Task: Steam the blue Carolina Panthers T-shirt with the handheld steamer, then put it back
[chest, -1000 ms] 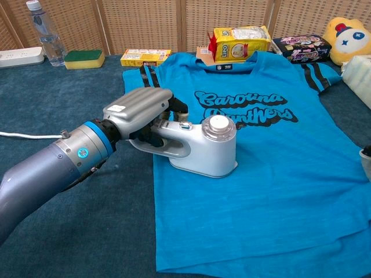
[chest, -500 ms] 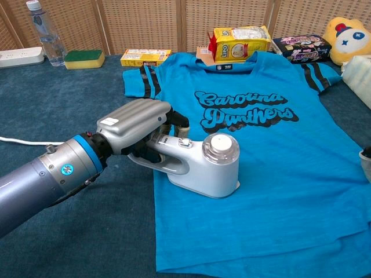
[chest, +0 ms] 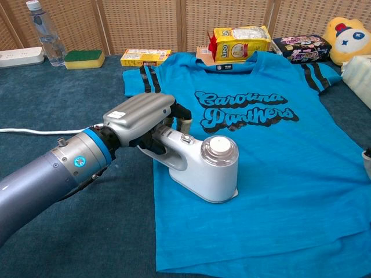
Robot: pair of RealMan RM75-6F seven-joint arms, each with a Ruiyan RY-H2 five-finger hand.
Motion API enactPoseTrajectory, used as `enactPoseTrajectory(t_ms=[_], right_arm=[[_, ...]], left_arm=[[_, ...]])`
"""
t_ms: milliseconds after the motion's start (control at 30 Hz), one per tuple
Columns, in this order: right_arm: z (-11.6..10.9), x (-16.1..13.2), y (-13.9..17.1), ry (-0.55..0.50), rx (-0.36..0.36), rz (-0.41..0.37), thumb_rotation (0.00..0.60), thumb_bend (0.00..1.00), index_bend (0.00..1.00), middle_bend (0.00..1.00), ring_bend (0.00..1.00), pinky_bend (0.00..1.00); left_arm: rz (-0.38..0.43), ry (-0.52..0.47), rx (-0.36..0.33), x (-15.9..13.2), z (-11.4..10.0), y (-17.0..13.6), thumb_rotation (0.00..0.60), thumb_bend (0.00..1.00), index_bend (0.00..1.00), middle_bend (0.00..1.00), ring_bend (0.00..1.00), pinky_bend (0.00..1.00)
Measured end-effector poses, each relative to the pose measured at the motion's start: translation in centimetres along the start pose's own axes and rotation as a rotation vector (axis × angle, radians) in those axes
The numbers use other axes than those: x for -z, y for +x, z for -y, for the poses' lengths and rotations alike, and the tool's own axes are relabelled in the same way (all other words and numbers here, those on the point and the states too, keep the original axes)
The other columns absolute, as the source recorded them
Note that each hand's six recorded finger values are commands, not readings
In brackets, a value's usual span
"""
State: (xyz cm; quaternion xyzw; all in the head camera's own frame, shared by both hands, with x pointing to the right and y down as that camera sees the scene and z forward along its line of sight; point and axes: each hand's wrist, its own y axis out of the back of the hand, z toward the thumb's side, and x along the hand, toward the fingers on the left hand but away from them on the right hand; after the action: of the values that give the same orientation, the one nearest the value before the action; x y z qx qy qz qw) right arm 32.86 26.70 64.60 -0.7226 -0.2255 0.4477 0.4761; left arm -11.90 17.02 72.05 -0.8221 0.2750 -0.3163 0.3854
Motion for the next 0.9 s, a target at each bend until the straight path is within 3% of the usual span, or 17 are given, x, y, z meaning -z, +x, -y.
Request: enactPoseTrajectory(t_ms=[500, 900], right_arm=[[0.2, 0.4, -0.1, 0.0, -0.006, 0.012, 0.6, 0.49, 0.71, 0.63, 0.67, 0.8], [0.0, 0.5, 0.0, -0.002, 0.0, 0.012, 0.6, 0.49, 0.71, 0.63, 0.68, 0.8]], left_arm=[[-0.106, 0.002, -0.045, 1.5, 0.2, 3.8, 0.6, 0.42, 0.6, 0.7, 0.62, 0.57], [-0.127, -0.033, -0.123, 1.9, -1.8, 4.5, 0.6, 0.42, 0.6, 0.7, 0.62, 0.57]])
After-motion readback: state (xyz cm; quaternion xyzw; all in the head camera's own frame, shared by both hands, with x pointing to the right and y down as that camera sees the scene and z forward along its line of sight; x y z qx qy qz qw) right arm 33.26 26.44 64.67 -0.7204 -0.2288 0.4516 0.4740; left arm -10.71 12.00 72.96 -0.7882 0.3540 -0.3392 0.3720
